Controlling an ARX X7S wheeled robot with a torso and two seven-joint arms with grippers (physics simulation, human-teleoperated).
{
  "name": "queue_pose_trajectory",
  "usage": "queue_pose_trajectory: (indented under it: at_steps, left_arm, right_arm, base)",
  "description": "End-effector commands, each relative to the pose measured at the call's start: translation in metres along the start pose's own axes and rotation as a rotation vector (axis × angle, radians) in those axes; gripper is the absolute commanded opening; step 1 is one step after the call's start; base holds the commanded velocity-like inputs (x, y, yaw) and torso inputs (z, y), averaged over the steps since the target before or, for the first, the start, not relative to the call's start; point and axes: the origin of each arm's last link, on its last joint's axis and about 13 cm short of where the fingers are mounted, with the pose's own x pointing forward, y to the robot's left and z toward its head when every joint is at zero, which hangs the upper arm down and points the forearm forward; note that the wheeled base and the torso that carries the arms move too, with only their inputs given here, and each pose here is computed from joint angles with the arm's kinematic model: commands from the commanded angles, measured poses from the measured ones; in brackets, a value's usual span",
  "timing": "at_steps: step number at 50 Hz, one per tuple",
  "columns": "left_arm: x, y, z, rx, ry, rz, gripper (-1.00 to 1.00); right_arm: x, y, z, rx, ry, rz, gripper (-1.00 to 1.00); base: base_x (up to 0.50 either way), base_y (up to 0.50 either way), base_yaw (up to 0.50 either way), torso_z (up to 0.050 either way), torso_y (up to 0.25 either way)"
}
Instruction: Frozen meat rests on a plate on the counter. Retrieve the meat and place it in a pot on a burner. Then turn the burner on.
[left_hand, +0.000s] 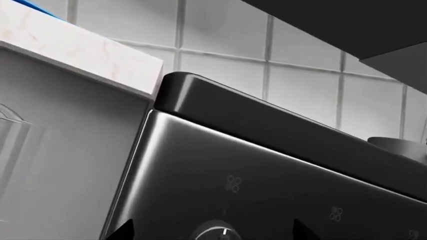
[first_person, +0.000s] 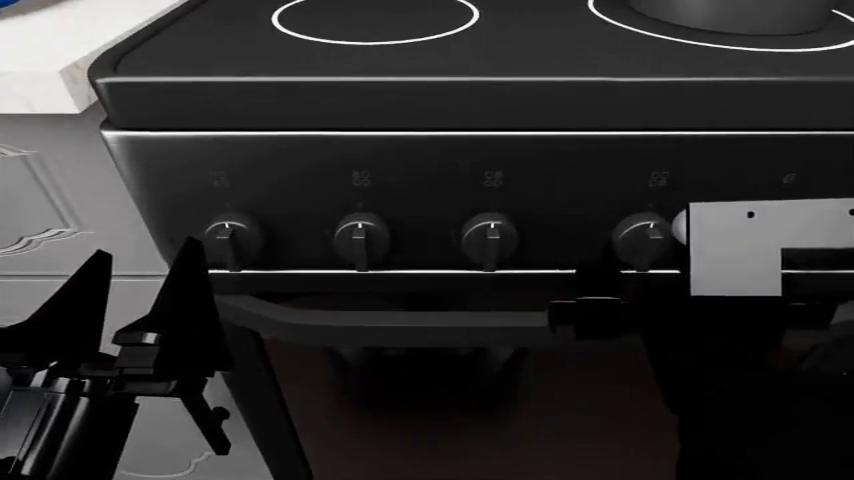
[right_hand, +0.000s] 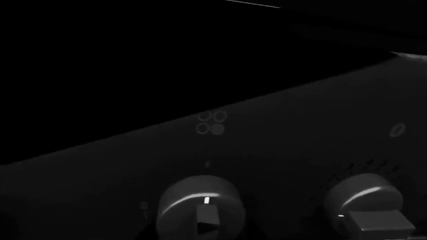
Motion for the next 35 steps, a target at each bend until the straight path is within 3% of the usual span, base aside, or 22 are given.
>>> queue_pose_trajectory:
  at_steps: [1,9,18,35]
  left_arm:
    - [0.0001,0.0003,-0.0001,0.0,0.0,0.0,1.0]
    - [0.0002,0.0006,-0.0004,0.0,0.002,0.001,1.0]
    - [-0.0002,0.0002,-0.0004,-0.001,0.002,0.0,1.0]
    - [-0.0001,0.0,-0.0004,-0.002,0.003,-0.001,1.0]
  right_arm:
    - [0.0011,0.0004,0.0001,-0.006,-0.011,0.003,-1.0]
    - [0.0011,-0.0013,0.0005,-0.011,-0.015,-0.003,-1.0]
    - [0.0049,-0.0028,0.0007,-0.181,-0.115,-0.061,-1.0]
    - [0.0071,-0.0058,-0.0007,-0.32,-0.162,-0.092,-1.0]
  base:
    - [0.0,0.0,0.0,0.0,0.0]
    - [0.0,0.0,0.0,0.0,0.0]
    - [0.0,0.0,0.0,0.0,0.0]
    - [0.0,0.0,0.0,0.0,0.0]
